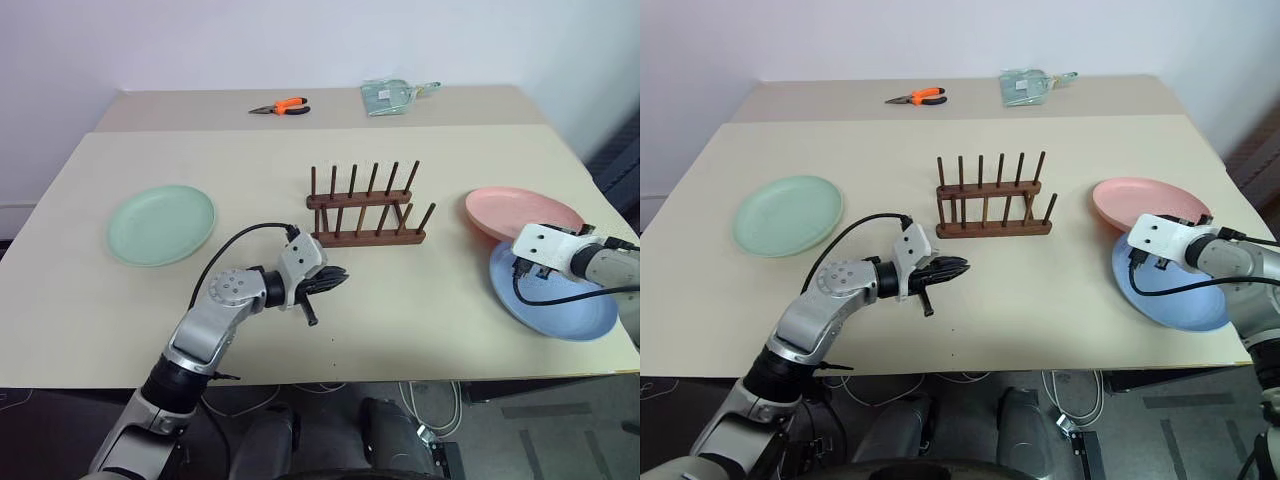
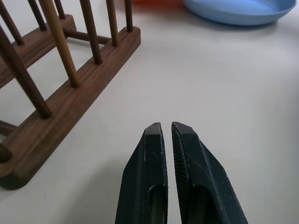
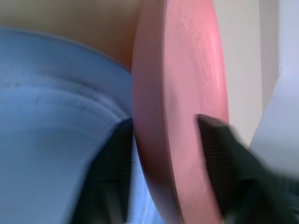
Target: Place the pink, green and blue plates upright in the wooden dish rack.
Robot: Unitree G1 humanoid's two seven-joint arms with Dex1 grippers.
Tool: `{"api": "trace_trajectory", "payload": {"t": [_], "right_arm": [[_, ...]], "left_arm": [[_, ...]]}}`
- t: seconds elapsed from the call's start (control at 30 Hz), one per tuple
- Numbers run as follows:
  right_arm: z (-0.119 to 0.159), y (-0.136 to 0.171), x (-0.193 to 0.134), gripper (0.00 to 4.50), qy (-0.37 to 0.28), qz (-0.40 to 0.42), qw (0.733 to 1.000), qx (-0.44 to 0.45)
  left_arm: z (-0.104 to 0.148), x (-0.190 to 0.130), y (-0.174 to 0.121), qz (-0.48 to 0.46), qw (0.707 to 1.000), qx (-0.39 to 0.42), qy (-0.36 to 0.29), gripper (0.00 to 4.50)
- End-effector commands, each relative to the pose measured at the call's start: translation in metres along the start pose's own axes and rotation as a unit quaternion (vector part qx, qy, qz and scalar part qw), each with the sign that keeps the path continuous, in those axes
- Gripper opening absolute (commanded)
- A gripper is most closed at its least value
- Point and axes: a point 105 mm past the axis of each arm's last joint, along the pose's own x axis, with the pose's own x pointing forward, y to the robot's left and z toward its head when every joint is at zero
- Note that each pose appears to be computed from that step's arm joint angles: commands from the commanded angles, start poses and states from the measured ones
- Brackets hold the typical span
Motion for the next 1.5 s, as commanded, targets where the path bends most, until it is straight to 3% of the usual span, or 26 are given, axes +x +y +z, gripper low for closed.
{"api": "trace_trajectory", "payload": {"t": [0.03, 0.1, 0.17, 0.2, 0.27, 0.33, 0.4, 0.47, 0.57, 0.77, 1.0, 1.13, 1.23, 1.33, 1.43, 1.5], "right_arm": [[0.028, -0.036, -0.018, 0.05, -0.05, -0.066, 0.996, -0.009], [0.052, -0.056, -0.03, 0.05, -0.106, -0.106, 0.988, 0.041], [0.087, -0.077, -0.048, 0.05, -0.199, -0.131, 0.96, 0.144], [0.104, -0.086, -0.058, 0.05, -0.252, -0.134, 0.935, 0.209], [0.143, -0.099, -0.082, 0.05, -0.384, -0.091, 0.84, 0.373], [0.176, -0.098, -0.103, 0.05, -0.474, -0.021, 0.752, 0.457], [0.192, -0.094, -0.109, 0.05, -0.496, 0.023, 0.705, 0.506], [0.198, -0.088, -0.105, 0.05, -0.483, 0.05, 0.686, 0.542], [0.198, -0.082, -0.096, 0.05, -0.456, 0.063, 0.68, 0.571], [0.193, -0.075, -0.082, 0.05, -0.415, 0.06, 0.696, 0.583], [0.185, -0.066, -0.06, 0.05, -0.372, 0.076, 0.675, 0.633], [0.182, -0.074, -0.056, 1.62, -0.367, 0.046, 0.677, 0.636], [0.179, -0.111, -0.075, 2.99, -0.408, -0.063, 0.699, 0.584], [0.179, -0.137, -0.093, 2.99, -0.438, -0.13, 0.725, 0.515], [0.203, -0.139, -0.117, 3.68, -0.498, -0.109, 0.747, 0.426], [0.229, -0.117, -0.125, 4.44, -0.521, -0.058, 0.781, 0.341]], "left_arm": [[0.013, -0.007, 0.0, 0.003, 1.0, 0.003, -0.025, 0.28], [0.011, -0.01, 0.003, 0.012, 1.0, 0.002, -0.022, 0.28], [0.008, -0.012, 0.007, 0.02, 1.0, 0.002, -0.016, 0.28], [0.007, -0.012, 0.009, 0.021, 1.0, 0.002, -0.014, 0.28], [0.006, -0.013, 0.01, 0.022, 1.0, 0.001, -0.014, 0.28], [0.006, -0.013, 0.012, 0.023, 1.0, 0.001, -0.014, 0.28], [0.007, -0.013, 0.013, 0.024, 1.0, 0.002, -0.014, 0.28], [0.008, -0.013, 0.013, 0.025, 1.0, 0.001, -0.015, 0.28], [0.008, -0.014, 0.012, 0.024, 1.0, 0.001, -0.017, 0.28], [0.008, -0.015, 0.011, 0.028, 0.999, -0.002, -0.019, 0.28], [0.008, -0.015, 0.011, 0.032, 0.999, -0.004, -0.02, 0.28], [0.006, -0.017, 0.012, 0.035, 0.999, -0.009, -0.019, 0.28], [0.009, -0.022, 0.027, 0.077, 0.996, -0.023, -0.031, 1.14], [0.017, -0.039, 0.069, 0.2, 0.978, -0.025, -0.057, 2.51], [0.014, -0.093, 0.141, 0.433, 0.899, -0.048, -0.054, 3.99], [-0.001, -0.146, 0.174, 0.573, 0.816, -0.075, -0.022, 4.07]]}}
